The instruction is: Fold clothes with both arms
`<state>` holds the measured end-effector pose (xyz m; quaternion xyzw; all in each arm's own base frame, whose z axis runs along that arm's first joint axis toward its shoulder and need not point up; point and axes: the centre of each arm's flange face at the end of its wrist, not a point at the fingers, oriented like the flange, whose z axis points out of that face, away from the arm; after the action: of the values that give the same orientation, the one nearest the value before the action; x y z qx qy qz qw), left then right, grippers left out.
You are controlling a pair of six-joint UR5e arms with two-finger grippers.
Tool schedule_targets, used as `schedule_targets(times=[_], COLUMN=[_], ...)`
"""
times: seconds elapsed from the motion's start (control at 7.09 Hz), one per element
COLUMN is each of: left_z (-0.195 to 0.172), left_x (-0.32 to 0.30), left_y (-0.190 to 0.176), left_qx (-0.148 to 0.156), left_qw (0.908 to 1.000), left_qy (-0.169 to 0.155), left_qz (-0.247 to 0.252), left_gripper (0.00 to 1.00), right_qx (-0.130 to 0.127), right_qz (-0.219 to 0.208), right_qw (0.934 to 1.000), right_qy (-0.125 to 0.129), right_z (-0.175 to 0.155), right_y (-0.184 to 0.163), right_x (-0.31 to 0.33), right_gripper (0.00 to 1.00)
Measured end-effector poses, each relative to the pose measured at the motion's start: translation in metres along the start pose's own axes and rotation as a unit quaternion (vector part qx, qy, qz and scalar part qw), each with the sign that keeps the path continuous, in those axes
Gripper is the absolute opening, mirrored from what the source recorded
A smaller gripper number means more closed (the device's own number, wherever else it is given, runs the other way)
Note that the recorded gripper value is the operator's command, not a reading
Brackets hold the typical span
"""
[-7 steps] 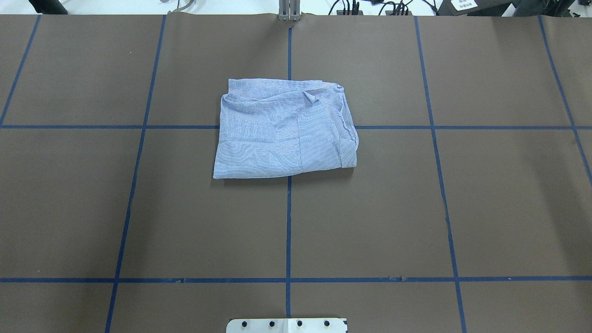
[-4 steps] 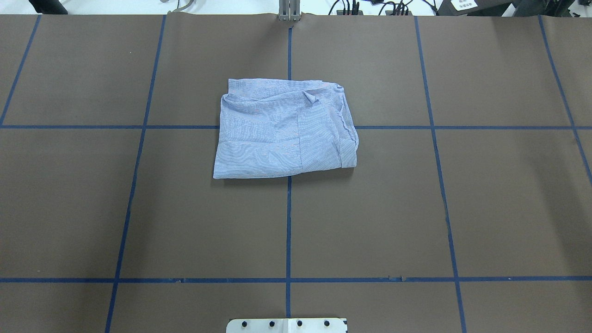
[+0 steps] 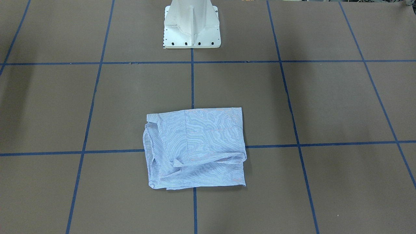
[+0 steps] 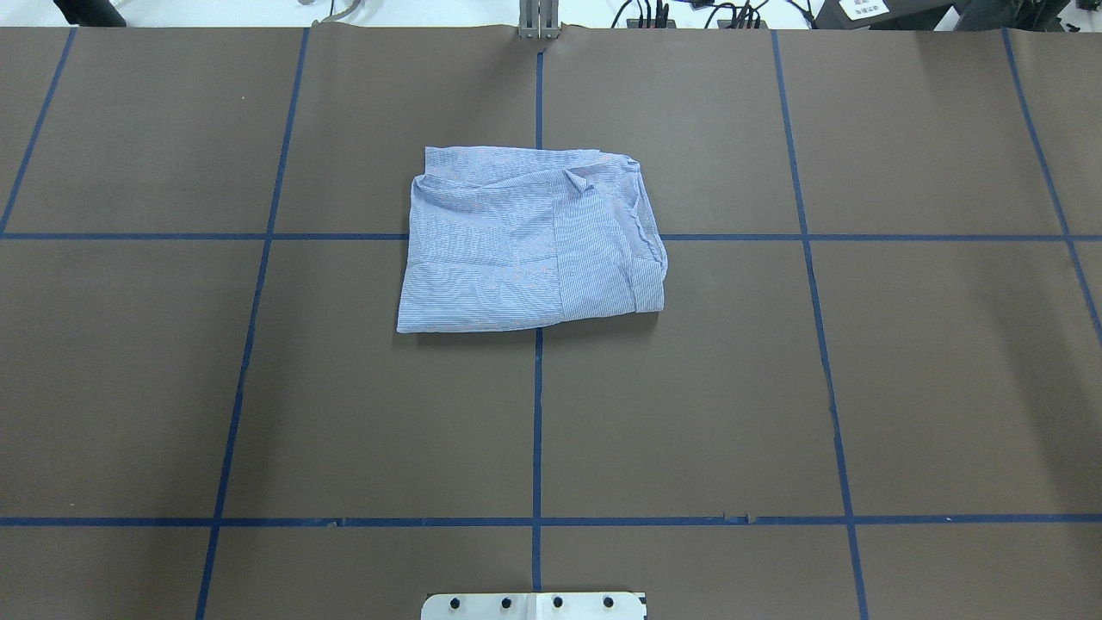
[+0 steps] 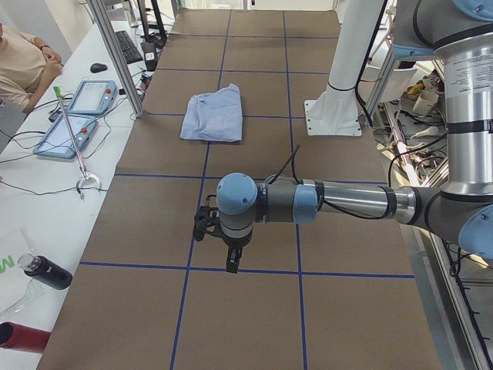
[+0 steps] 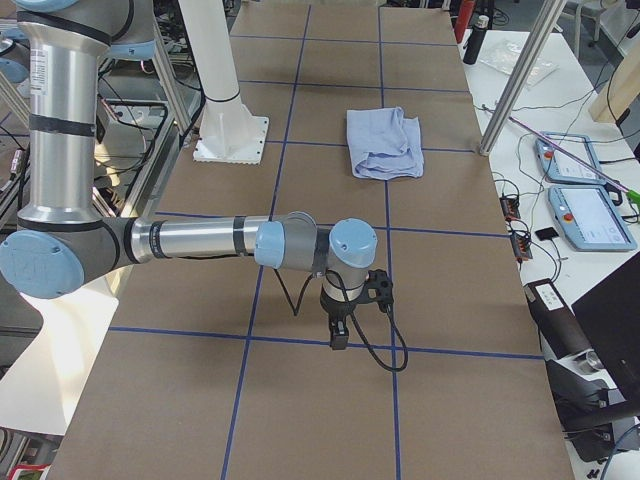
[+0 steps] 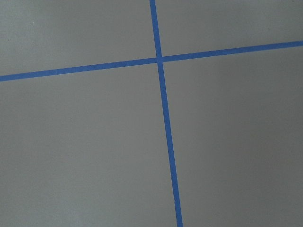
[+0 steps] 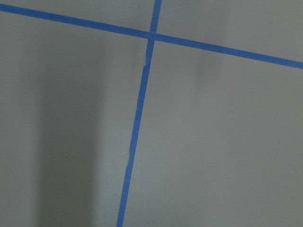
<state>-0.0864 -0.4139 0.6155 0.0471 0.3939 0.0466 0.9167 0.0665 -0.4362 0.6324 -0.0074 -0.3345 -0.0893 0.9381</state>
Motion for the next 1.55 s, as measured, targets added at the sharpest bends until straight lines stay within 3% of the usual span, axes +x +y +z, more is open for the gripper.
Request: schedule_targets(times=[1.55], left_z=[0.0043], left_x=[-0.0044], left_y=[0.0006], left_qx=[-0.003], left_qw=[1.0], left_qy=[0.001], left_qz=[-0.004], left_gripper=[1.0], right_qx=[-0.002], right_qz=[0.001], right_qw=[1.0], right_qy=[-0.004], right_z=[0.0023], right_y=[0.0037], right_x=[-0.0004], right_gripper=[1.0])
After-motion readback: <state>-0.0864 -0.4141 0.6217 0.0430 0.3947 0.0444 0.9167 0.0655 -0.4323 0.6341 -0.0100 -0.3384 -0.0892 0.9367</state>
